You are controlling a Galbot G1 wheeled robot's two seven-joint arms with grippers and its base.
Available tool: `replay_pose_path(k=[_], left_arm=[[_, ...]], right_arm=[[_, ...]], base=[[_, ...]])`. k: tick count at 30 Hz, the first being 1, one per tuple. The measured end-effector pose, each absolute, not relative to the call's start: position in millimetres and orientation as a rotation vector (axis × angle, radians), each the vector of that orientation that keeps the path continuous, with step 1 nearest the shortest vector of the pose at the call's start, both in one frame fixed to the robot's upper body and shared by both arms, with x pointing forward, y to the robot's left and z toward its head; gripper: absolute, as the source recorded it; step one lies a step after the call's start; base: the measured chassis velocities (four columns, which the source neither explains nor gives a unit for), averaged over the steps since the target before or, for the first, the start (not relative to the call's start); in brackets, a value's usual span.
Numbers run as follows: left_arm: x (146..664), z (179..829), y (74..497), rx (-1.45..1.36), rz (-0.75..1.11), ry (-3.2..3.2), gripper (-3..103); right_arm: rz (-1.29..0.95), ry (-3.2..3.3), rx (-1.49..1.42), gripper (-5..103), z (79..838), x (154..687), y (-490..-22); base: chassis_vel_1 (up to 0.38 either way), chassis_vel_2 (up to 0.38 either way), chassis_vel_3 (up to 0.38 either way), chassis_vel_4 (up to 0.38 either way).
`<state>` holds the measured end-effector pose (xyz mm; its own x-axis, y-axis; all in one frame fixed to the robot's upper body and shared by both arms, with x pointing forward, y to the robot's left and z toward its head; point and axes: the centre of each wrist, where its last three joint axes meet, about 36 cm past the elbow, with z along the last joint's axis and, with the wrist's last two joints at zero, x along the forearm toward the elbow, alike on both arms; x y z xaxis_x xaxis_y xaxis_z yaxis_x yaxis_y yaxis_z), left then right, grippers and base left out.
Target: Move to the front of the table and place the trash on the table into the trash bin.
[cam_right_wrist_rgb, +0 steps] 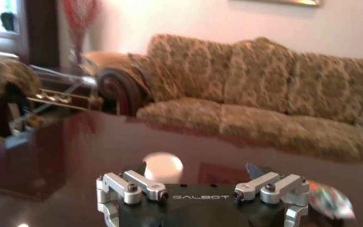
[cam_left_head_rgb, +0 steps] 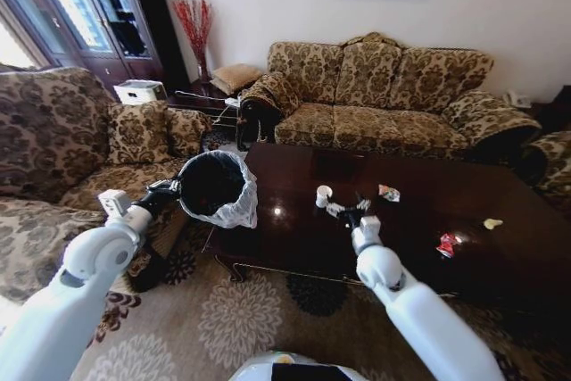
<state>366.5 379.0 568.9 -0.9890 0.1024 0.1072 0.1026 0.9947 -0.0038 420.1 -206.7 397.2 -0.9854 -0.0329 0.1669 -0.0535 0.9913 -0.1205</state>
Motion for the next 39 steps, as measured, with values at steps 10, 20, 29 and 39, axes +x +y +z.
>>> replay_pose_path(k=[10,20,29,39], left_arm=[[355.4,572.1,373.1,-0.168,-0.01,-3.047,3],[350.9,571.4,371.4,-0.151,0.002,-3.058,3],[349.2,569.2,372.0,-0.131,0.002,-3.063,3],[347.5,568.8,370.6,-0.148,0.007,-3.076,3]], right_arm=[[0.123,-2.933,0.257,100,346.1,453.9,-181.9],[0.04,-2.951,0.544,100,322.5,518.7,-149.5],[0.031,-2.926,0.643,100,327.9,558.1,-109.8],[0.0,-2.897,0.526,100,320.7,584.1,-86.9]], base=[[-0.085,-0.077,-0.081,-0.089],[-0.042,-0.047,-0.042,-0.048],[0.0,0.0,0.0,0.0],[0.0,0.0,0.0,0.0]])
